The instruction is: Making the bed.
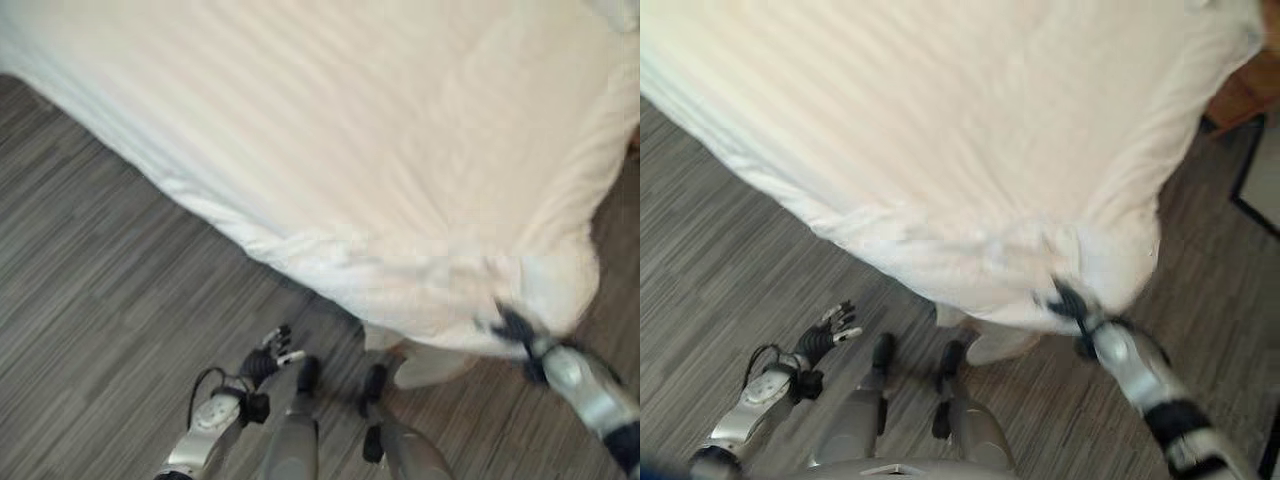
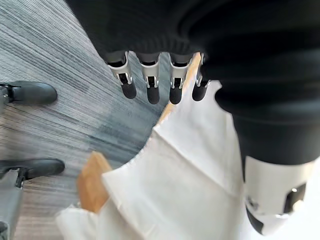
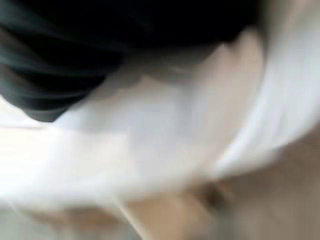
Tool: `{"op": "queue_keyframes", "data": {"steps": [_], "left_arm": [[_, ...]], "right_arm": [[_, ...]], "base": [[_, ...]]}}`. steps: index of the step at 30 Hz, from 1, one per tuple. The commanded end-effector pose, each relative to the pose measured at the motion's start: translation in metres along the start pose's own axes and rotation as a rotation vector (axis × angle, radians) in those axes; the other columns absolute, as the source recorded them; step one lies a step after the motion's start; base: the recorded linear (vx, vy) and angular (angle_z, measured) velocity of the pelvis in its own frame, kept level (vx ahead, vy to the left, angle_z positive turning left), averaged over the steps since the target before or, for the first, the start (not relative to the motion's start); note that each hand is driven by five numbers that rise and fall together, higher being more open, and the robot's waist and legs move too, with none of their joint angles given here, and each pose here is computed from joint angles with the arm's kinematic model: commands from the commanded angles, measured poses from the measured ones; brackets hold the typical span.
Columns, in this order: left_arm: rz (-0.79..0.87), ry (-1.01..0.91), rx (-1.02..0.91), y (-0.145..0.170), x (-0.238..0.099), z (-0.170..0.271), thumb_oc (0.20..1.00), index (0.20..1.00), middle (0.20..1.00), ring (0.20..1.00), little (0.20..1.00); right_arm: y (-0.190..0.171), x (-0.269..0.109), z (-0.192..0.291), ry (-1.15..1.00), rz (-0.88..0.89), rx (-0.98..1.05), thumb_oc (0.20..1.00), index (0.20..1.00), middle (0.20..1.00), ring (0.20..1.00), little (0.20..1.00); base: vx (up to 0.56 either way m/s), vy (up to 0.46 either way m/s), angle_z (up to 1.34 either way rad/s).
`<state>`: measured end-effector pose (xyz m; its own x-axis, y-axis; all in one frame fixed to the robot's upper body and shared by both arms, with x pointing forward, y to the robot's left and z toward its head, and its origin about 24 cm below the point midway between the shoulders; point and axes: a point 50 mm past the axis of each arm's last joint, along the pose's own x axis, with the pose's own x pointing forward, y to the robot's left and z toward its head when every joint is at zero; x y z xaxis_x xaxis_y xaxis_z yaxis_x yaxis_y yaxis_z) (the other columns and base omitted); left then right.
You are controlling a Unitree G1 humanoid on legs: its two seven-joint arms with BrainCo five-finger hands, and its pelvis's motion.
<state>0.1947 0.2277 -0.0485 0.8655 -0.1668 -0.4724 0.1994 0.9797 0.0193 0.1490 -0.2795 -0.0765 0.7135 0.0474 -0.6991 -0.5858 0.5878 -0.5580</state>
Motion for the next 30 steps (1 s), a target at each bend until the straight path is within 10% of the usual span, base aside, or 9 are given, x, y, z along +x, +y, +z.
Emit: {"op": "queue_keyframes", "data": {"steps": [1, 5, 6, 17, 21, 22, 27, 29, 30], "left_arm": [[-0.051, 0.008, -0.016, -0.011, -0.003, -0.009, 1.0, 1.0, 1.0, 1.0, 1.0], [-0.06, 0.056, -0.026, -0.014, -0.007, -0.022, 1.0, 1.0, 1.0, 1.0, 1.0], [-0.067, 0.074, -0.033, -0.017, -0.006, -0.026, 1.0, 1.0, 1.0, 1.0, 1.0], [-0.14, 0.064, -0.049, -0.022, -0.001, -0.021, 1.0, 1.0, 1.0, 1.0, 1.0], [-0.111, 0.049, -0.06, -0.019, 0.003, -0.016, 1.0, 1.0, 1.0, 1.0, 1.0], [-0.086, 0.051, -0.077, -0.019, 0.004, -0.017, 1.0, 1.0, 1.0, 1.0, 1.0], [-0.027, 0.037, -0.137, -0.024, 0.0, -0.023, 1.0, 1.0, 1.0, 1.0, 1.0], [0.004, 0.018, -0.162, -0.023, 0.003, -0.019, 1.0, 1.0, 1.0, 1.0, 1.0], [0.012, 0.011, -0.17, -0.023, 0.005, -0.017, 1.0, 1.0, 1.0, 1.0, 1.0]], "right_arm": [[0.068, -0.055, -0.103, 0.524, 0.376, -0.07, 0.2, 0.2, 0.2, 0.2, 0.2], [0.158, -0.098, -0.116, 0.747, 0.512, 0.249, 0.2, 0.2, 0.2, 0.2, 0.2], [0.177, -0.102, -0.111, 0.777, 0.565, 0.313, 1.0, 1.0, 1.0, 1.0, 1.0], [0.156, -0.155, -0.152, 1.07, 0.66, 0.407, 1.0, 1.0, 1.0, 1.0, 1.0], [0.074, -0.147, -0.177, 1.097, 0.123, 0.689, 1.0, 1.0, 1.0, 1.0, 1.0], [0.0, -0.137, -0.183, 0.998, -0.268, 0.766, 1.0, 1.0, 1.0, 1.0, 1.0], [-0.202, -0.14, -0.11, 0.486, -0.831, 0.375, 1.0, 1.0, 1.0, 1.0, 1.0], [-0.222, -0.144, -0.074, 0.317, -0.99, 0.275, 0.2, 0.2, 0.2, 0.2, 0.2], [-0.23, -0.147, -0.051, 0.201, -1.062, 0.262, 0.2, 0.2, 0.2, 0.2, 0.2]], "base": [[0.12, 0.009, -0.01], [0.07, 0.03, 0.04], [0.04, 0.016, 0.01], [0.03, 0.007, -0.02], [0.01, 0.003, -0.12], [-0.02, 0.013, -0.11], [0.01, 0.033, -0.26], [0.01, 0.031, -0.15], [0.0, 0.015, 0.05]]}}
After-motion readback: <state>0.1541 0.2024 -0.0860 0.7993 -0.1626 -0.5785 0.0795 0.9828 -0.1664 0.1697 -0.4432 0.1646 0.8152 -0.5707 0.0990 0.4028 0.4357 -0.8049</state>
